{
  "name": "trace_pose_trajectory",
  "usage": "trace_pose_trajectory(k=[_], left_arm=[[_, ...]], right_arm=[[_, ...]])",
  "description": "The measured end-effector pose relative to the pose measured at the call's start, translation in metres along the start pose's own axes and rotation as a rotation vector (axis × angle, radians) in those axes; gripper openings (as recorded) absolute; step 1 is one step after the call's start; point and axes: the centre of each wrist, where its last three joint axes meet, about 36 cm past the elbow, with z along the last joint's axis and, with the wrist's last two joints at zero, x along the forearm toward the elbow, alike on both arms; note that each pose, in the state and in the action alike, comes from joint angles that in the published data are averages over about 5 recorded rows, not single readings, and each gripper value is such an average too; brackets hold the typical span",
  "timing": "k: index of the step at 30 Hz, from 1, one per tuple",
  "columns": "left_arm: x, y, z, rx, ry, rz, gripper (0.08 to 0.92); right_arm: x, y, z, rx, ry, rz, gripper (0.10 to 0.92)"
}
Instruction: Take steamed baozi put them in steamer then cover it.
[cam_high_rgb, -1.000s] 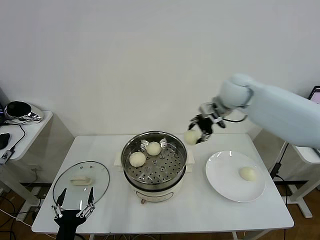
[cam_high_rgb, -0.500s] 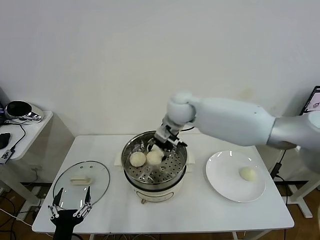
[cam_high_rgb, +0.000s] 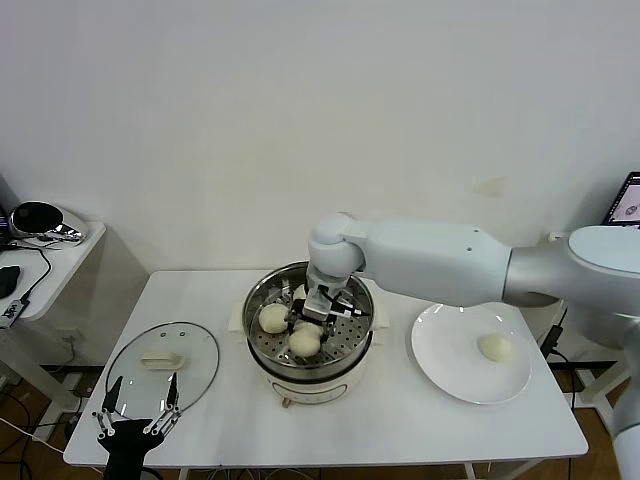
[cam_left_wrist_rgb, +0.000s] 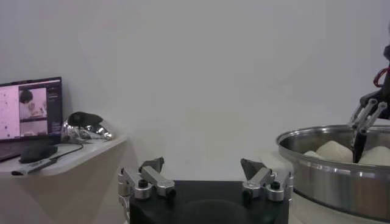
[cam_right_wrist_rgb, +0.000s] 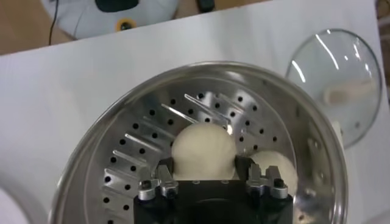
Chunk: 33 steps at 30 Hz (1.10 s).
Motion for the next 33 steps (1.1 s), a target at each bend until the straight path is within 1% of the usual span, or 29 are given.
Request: trace_pose_trajectory(k=[4,10,14,18,21,25,30,33], left_arm=[[0.0,0.0,0.001,0.002,0.001,-0.003,0.823],[0.0,0.001,0.002,0.002,0.002,-0.004,0.823],[-0.001,0.003,0.0,-0.003,-0.004,-0.006,0.823],[-0.002,0.005,-0.001,-0.007,-0.009,-0.005,0.823],[-0.002,0.005,-0.002,-0.01,-0.013,-0.001,0.823],[-0.003,0.005,-0.003,-0.012,-0.019,0.009,0.823],[-0.005,0.003,-0.004,-0.015,-0.025,0.025,0.823],[-0.006,0.002,-0.004,-0.015,-0.027,0.034,0.823]], right_arm=[[-0.003,-0.004,-0.003,0.037,-0.003,-0.007,0.688],[0.007,-0.005,-0.003,0.057,0.005,0.005,0.808],[0.027,-0.002,-0.001,0.05,0.031,0.016,0.821],[0.057,0.011,0.006,-0.011,0.075,0.031,0.823],[0.081,0.03,0.013,-0.112,0.114,0.054,0.823],[0.105,0.07,0.022,-0.303,0.166,0.09,0.823],[0.126,0.136,0.032,-0.561,0.235,0.132,0.823],[0.131,0.182,0.038,-0.701,0.265,0.146,0.823]])
